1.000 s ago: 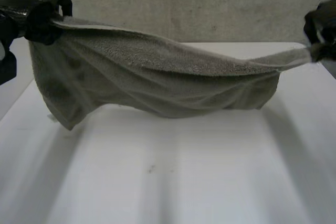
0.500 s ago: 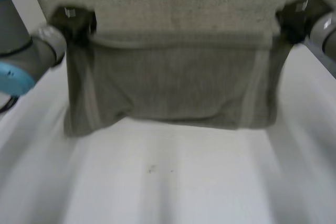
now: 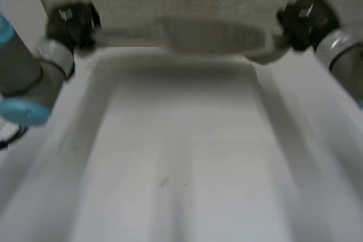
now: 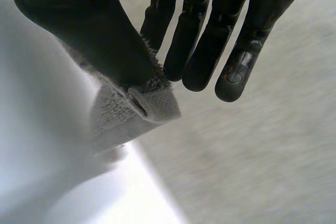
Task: Fold the towel.
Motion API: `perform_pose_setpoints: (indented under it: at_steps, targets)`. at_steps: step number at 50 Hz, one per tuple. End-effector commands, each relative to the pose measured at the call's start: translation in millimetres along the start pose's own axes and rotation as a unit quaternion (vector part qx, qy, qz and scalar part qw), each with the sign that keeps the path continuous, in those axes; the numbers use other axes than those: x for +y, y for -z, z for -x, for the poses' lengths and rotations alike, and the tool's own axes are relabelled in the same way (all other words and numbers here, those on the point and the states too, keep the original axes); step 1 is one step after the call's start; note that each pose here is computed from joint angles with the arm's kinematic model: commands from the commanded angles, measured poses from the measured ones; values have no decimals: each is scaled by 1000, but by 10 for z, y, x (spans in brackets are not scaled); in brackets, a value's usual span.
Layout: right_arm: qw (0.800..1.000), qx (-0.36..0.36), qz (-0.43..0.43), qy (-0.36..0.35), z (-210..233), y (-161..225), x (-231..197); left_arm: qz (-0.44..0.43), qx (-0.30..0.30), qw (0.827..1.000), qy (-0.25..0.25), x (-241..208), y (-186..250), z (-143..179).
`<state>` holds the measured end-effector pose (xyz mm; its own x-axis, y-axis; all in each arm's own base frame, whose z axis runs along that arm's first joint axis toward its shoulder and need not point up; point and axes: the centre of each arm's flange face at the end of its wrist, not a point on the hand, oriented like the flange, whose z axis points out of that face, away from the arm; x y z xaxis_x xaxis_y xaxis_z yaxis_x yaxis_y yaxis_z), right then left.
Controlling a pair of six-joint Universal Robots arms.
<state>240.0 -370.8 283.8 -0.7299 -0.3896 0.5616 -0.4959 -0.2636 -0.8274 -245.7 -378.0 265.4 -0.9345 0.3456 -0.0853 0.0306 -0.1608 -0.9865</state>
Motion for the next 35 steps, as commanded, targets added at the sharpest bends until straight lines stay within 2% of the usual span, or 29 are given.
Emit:
perform_pose_setpoints:
  at_steps: [1, 8, 10, 13, 15, 20, 24, 29, 35]
  targets:
    - [991, -91, 100, -23, 477, 284, 535, 108, 30, 994, 4, 735, 387, -121]
    - [970, -158, 183, 3, 678, 617, 700, 155, 30, 987, -28, 820, 692, -74]
    - [956, -183, 228, 7, 645, 785, 718, 189, 30, 980, -53, 792, 914, -29]
    - [949, -191, 249, 5, 590, 867, 715, 212, 33, 975, -65, 779, 1040, -26]
    - [939, -201, 278, 0, 477, 1022, 646, 257, 41, 962, -81, 699, 1278, -17]
    - [943, -193, 270, 20, 264, 1185, 370, 300, 55, 949, -80, 433, 1591, -36]
    - [951, -176, 253, 40, 156, 1197, 256, 300, 64, 949, -70, 344, 1631, -9]
    - [957, -165, 237, 39, 124, 1123, 204, 283, 80, 954, -61, 328, 1551, 37]
    - [961, -144, 235, 23, 248, 721, 545, 253, 80, 962, -69, 550, 1149, 93]
